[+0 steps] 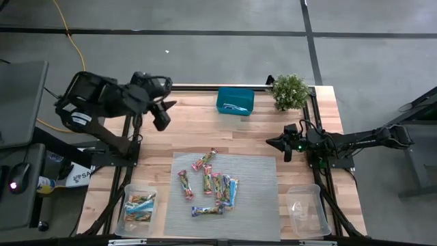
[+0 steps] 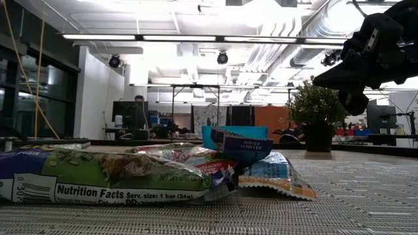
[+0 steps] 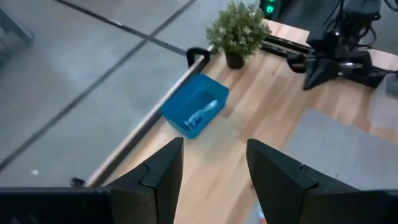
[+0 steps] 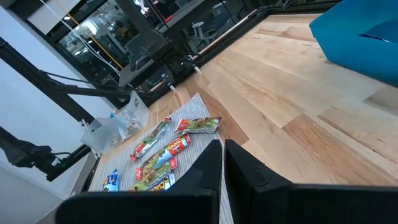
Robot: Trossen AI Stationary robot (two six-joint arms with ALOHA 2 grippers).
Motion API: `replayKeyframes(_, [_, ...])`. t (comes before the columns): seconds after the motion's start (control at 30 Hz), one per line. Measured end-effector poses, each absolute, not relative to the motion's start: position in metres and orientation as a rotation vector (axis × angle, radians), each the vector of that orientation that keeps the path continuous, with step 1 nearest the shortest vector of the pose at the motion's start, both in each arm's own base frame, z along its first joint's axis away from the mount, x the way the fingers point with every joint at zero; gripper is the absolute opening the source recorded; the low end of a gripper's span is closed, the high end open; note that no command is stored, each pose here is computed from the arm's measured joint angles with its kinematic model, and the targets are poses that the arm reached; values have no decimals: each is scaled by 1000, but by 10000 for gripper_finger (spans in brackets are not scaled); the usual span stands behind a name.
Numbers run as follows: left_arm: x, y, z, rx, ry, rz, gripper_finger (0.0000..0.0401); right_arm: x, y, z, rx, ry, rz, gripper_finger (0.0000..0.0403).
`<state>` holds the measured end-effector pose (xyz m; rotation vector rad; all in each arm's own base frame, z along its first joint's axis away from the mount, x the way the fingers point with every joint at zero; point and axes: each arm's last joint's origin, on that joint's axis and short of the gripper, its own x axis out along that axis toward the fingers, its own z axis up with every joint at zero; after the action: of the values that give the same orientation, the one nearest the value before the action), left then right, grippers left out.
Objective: Pick and place Granola Bars by type
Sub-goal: Put the blue granola bar into the blue bin
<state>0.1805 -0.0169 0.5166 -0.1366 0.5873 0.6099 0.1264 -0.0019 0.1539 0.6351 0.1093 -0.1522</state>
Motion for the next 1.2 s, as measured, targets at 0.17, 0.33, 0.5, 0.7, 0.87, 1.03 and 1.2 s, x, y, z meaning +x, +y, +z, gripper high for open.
replayKeyframes(0.17, [177, -28, 495, -246, 622, 619, 172, 126, -2, 154, 635, 108, -152, 0])
replayKeyframes(0.33, [176, -44, 466, -373, 673, 631, 172, 126, -2, 154, 635, 109, -153, 0])
replayKeyframes(0.5, [177, -65, 435, -457, 737, 654, 172, 126, -2, 154, 635, 109, -152, 0])
replayKeyframes(0.7, [183, -97, 398, -511, 821, 624, 172, 126, -2, 154, 635, 109, -153, 0])
replayKeyframes(0.87, [202, -130, 363, -527, 924, 526, 172, 126, -2, 154, 635, 108, -152, 0])
replayKeyframes(1.03, [226, -158, 327, -534, 999, 467, 172, 126, -2, 154, 635, 108, -152, 0])
replayKeyframes(1.2, [252, -182, 299, -482, 1042, 354, 172, 126, -2, 154, 635, 108, -152, 0])
